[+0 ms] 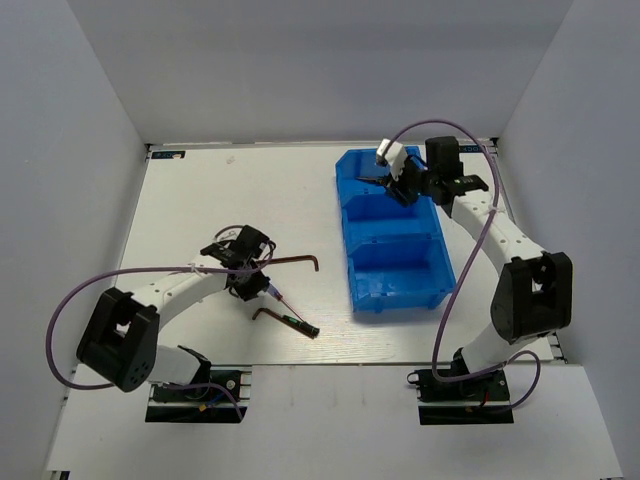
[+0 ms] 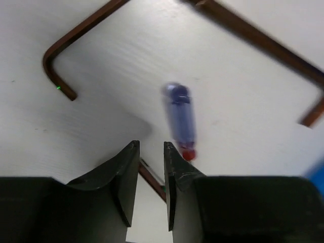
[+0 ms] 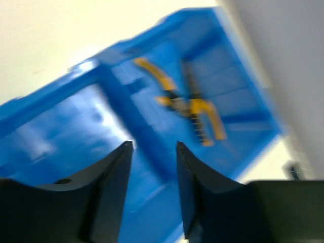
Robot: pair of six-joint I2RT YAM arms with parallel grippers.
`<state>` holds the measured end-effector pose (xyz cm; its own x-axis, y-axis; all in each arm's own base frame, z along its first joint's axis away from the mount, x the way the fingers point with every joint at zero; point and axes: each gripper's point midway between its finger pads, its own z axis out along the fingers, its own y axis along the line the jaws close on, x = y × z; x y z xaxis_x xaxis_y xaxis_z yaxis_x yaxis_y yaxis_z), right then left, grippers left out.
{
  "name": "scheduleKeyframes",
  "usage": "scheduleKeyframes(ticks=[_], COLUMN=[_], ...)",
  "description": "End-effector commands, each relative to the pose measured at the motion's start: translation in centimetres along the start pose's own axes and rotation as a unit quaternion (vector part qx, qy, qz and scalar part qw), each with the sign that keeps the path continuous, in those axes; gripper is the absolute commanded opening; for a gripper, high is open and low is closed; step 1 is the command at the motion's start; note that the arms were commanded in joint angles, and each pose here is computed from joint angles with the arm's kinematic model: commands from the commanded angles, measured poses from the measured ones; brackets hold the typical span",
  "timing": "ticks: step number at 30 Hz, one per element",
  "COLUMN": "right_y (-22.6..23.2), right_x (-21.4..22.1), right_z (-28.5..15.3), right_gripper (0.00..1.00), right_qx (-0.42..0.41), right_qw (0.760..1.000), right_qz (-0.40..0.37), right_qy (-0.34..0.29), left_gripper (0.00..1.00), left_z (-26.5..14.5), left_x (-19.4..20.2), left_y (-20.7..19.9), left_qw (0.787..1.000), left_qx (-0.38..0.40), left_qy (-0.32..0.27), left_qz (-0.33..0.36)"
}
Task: Sort the tools into containers
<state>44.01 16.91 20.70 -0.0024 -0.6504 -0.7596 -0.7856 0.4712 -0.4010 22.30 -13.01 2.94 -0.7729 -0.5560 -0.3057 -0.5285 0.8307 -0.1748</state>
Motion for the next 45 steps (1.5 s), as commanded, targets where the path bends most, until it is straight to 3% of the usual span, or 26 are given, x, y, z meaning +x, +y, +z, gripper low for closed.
scheduleKeyframes(ticks=[1, 4, 6, 11, 17, 28, 40, 45], right_y=[6.3, 10.8, 13.4, 15.7, 14.3, 14.6, 15.8, 16.1], right_x=[-0.4, -0.8, -1.2, -2.3, -3.7, -4.5, -3.8, -3.6], right_z=[-1.8, -3.8, -4.3, -4.4, -4.2, -4.4, -4.4, -4.4], right_gripper=[0.43, 0.21, 0.09, 0.17, 0.25, 0.27, 0.32, 0.32], right_qx=[-0.122, -0.214, -0.261, -0.288, -0.264, -0.269, -0.28, -0.283], right_qw=[0.991, 0.973, 0.961, 0.954, 0.961, 0.957, 0.954, 0.953], right_qz=[0.056, 0.074, 0.08, 0.066, 0.068, 0.091, 0.101, 0.105], right_qy=[-0.027, -0.038, -0.044, -0.044, -0.05, -0.059, -0.045, -0.041], left_gripper=[0.36, 0.44, 0.55, 0.56, 0.54, 0.5, 0.48, 0.39], left_z=[-3.2, -3.7, -3.1, -1.6, 0.0, -0.9, 1.7, 2.8], left_x=[-3.0, -4.0, -4.1, -4.4, -3.4, -2.9, -0.6, -1.1], left_y=[-4.0, -4.6, -4.9, -6.8, -6.1, -5.1, -3.3, -3.7], left_qw=[0.996, 0.994, 0.994, 0.995, 0.997, 0.997, 0.996, 0.996], left_qx=[0.079, 0.089, 0.084, 0.07, 0.02, 0.028, -0.006, -0.012], left_qy=[-0.052, -0.066, -0.065, -0.046, -0.016, -0.015, 0.02, 0.012], left_qz=[0.001, 0.003, 0.018, 0.05, 0.071, 0.07, 0.084, 0.09])
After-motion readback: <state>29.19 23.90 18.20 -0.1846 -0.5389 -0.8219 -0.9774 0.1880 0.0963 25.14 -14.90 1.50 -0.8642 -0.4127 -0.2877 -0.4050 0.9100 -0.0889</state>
